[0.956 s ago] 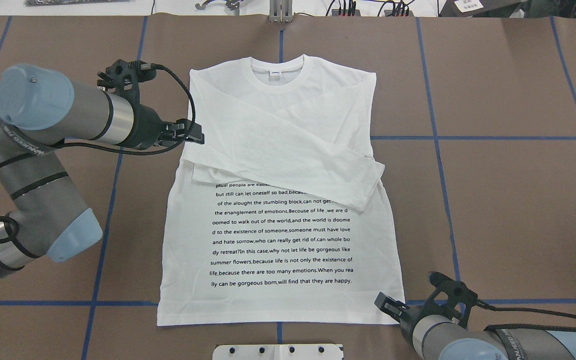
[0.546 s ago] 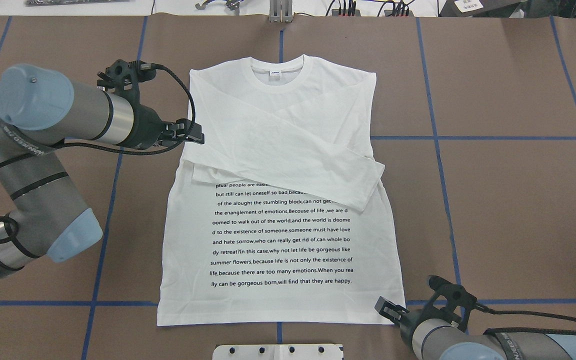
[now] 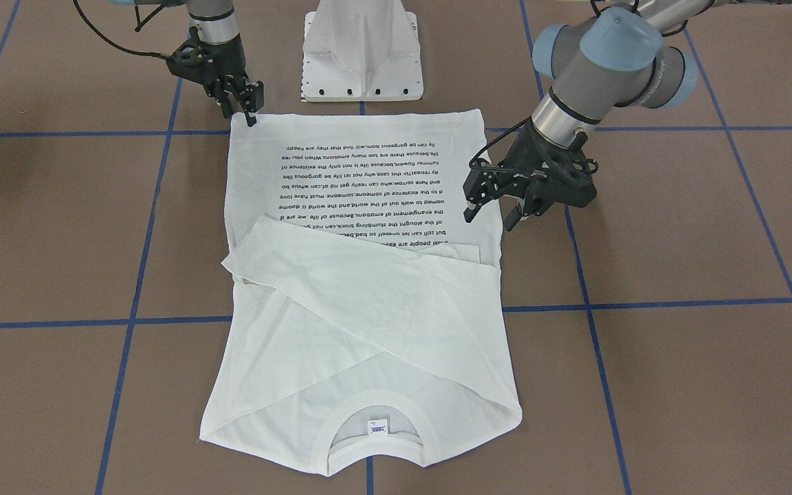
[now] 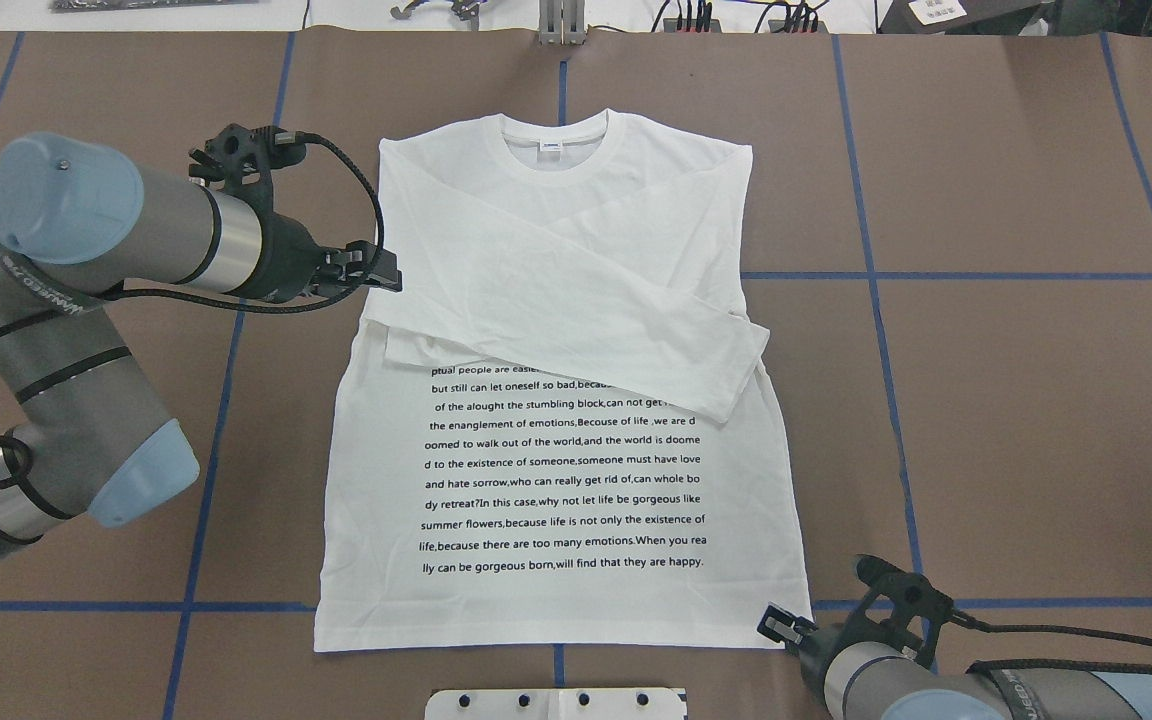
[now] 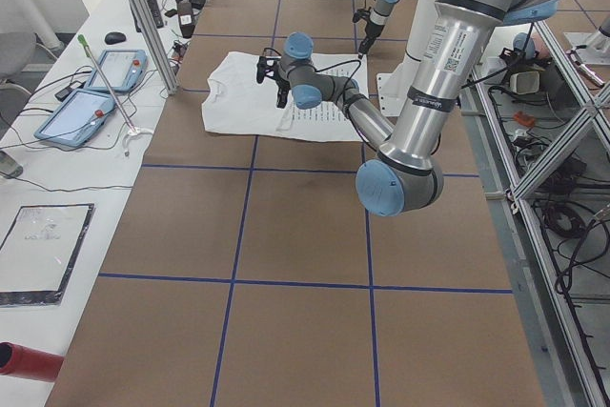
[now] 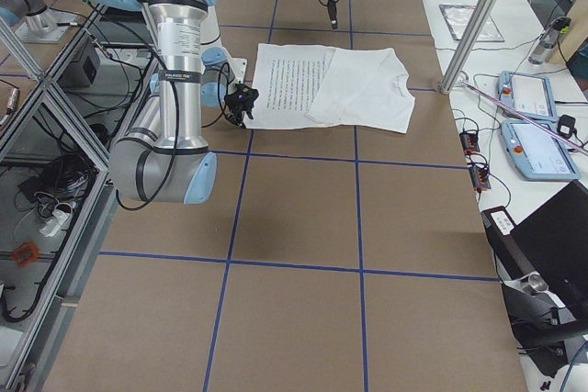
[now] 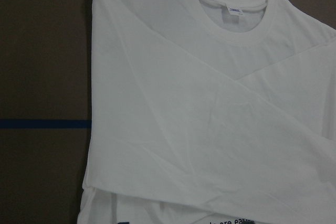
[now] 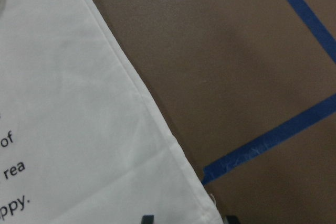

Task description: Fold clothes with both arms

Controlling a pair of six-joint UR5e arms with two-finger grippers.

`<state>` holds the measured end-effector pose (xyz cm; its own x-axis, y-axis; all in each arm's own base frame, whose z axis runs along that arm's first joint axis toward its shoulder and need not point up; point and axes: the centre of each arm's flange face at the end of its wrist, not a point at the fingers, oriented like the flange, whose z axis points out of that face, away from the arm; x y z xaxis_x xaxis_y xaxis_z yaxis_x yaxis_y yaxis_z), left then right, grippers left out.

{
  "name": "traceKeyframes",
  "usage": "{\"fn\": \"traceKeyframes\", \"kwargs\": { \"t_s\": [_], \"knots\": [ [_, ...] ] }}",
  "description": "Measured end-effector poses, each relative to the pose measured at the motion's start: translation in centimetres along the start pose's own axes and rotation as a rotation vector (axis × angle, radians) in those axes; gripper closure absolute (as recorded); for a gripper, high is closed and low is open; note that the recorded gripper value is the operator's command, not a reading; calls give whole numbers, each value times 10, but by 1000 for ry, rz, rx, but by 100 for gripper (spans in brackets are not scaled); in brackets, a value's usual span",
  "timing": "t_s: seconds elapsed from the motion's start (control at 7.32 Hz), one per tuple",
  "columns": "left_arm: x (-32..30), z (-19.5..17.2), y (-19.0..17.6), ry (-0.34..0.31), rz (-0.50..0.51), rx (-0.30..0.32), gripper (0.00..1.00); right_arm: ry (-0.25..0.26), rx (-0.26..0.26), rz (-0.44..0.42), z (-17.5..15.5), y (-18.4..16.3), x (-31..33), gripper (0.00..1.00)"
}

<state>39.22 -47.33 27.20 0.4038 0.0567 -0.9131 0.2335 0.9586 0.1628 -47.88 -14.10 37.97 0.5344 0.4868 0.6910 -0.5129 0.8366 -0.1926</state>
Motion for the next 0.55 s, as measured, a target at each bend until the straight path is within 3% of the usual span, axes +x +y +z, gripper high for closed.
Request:
{"fn": "traceKeyframes", "kwargs": {
  "t_s": [0.55],
  "knots": [
    [2, -5, 1, 6, -29, 4, 23, -7, -11, -1, -10, 0, 2, 100]
  ]
}}
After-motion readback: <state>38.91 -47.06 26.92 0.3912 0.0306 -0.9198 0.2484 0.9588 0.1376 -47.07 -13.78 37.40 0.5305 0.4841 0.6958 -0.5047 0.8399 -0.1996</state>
